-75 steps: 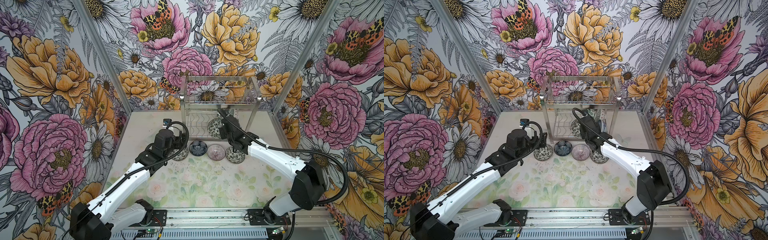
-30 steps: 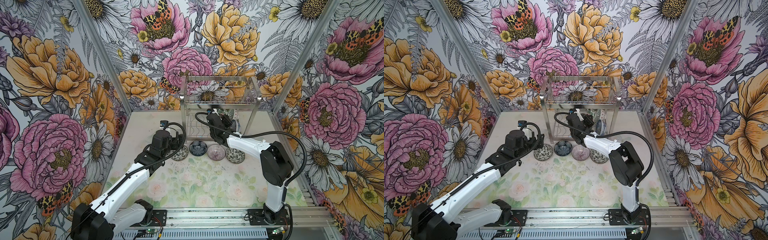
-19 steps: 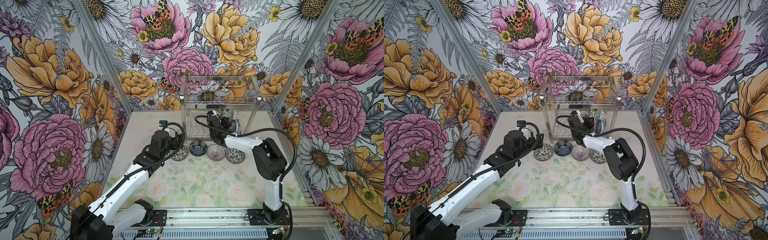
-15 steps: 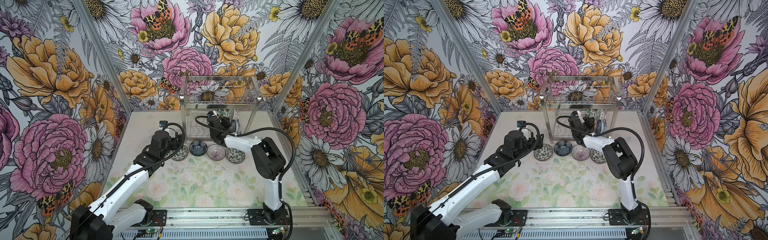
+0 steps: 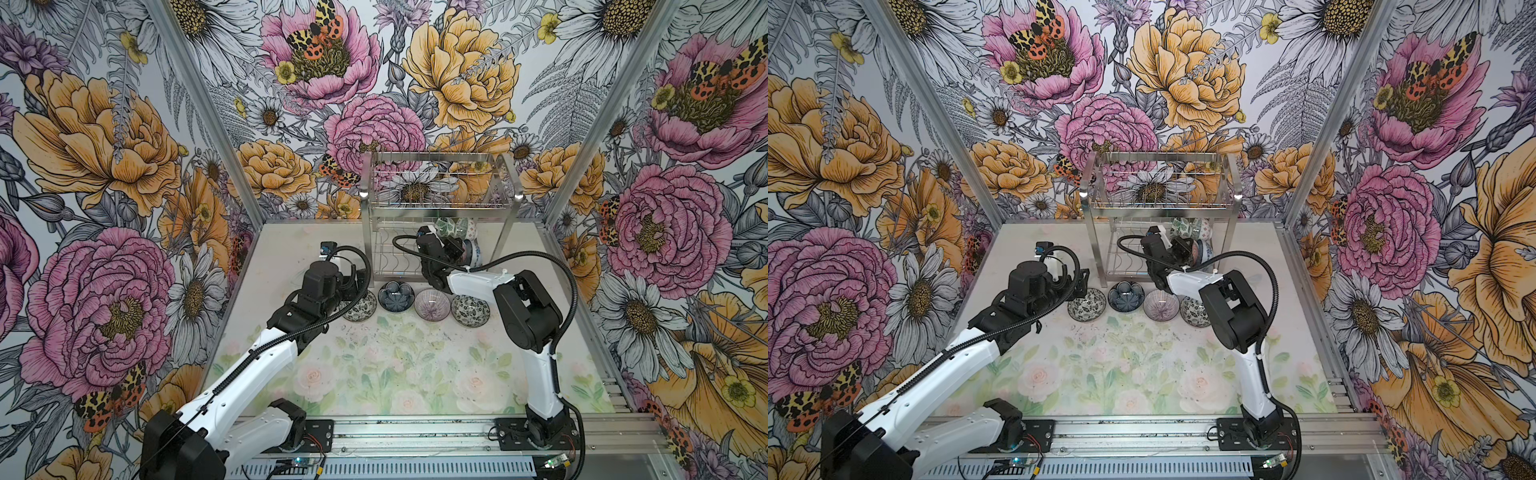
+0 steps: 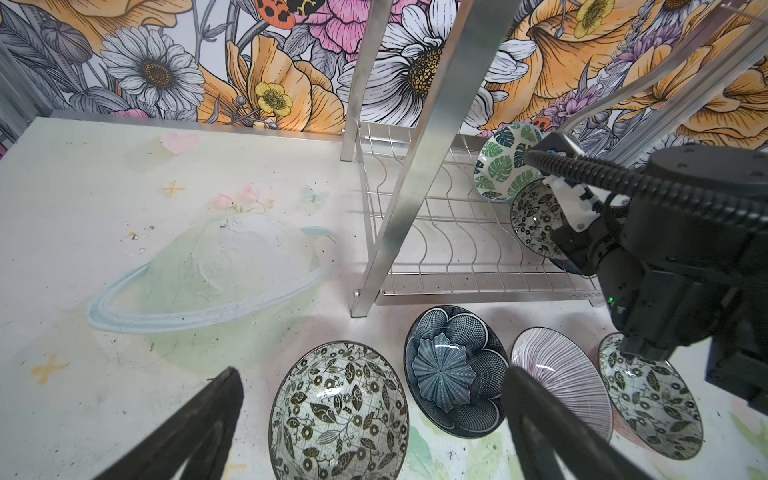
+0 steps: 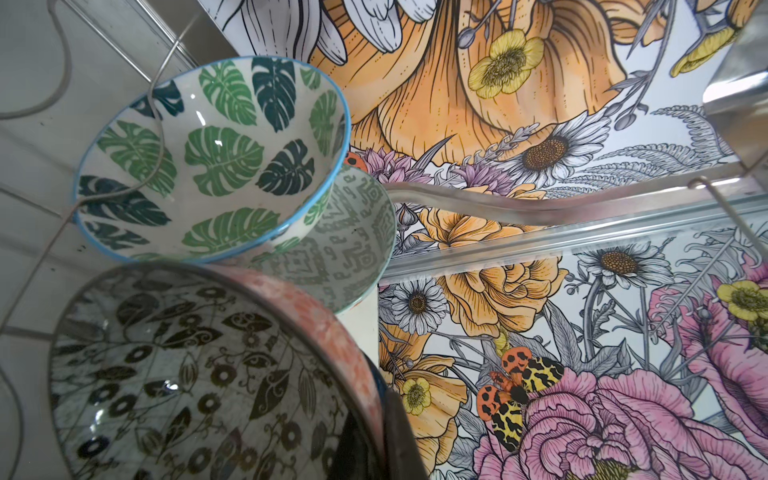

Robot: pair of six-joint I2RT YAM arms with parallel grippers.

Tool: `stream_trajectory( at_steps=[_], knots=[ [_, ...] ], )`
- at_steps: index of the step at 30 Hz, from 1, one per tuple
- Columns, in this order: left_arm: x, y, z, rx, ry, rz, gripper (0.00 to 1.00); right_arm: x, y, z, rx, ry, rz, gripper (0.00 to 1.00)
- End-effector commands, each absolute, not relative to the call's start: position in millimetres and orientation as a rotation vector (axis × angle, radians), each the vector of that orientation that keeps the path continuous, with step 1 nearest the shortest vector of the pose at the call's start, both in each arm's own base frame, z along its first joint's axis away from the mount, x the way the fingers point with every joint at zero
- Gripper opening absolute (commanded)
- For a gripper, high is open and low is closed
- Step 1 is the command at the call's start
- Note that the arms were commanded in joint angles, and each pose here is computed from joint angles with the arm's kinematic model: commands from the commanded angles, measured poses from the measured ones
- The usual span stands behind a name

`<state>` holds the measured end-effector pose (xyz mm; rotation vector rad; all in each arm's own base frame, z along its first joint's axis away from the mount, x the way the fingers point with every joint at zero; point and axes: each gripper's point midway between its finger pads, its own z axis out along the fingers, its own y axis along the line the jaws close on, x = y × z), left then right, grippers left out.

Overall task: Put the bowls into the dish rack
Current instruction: 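Lower the leaf-pattern bowl into the rack slots with the right gripper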

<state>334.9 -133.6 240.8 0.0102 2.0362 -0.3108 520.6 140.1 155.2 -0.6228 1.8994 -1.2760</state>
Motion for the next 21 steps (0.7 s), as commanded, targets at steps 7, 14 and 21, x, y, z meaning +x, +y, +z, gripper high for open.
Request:
stream_trajectory(
  at_steps=[7,14,21],
  knots=[
    [334,-133,237,0.024,2.038,-0.318,0.99,529,151,156,-0.603,1.883,-1.27,0.0],
    [329,-130,237,0.016,2.036,-0.319,0.99,526,161,152,-0.612,1.9,-1.219,0.01],
    [326,-127,240,0.012,2.031,-0.32,0.99,522,170,152,-0.603,1.922,-1.155,0.06]
  ],
)
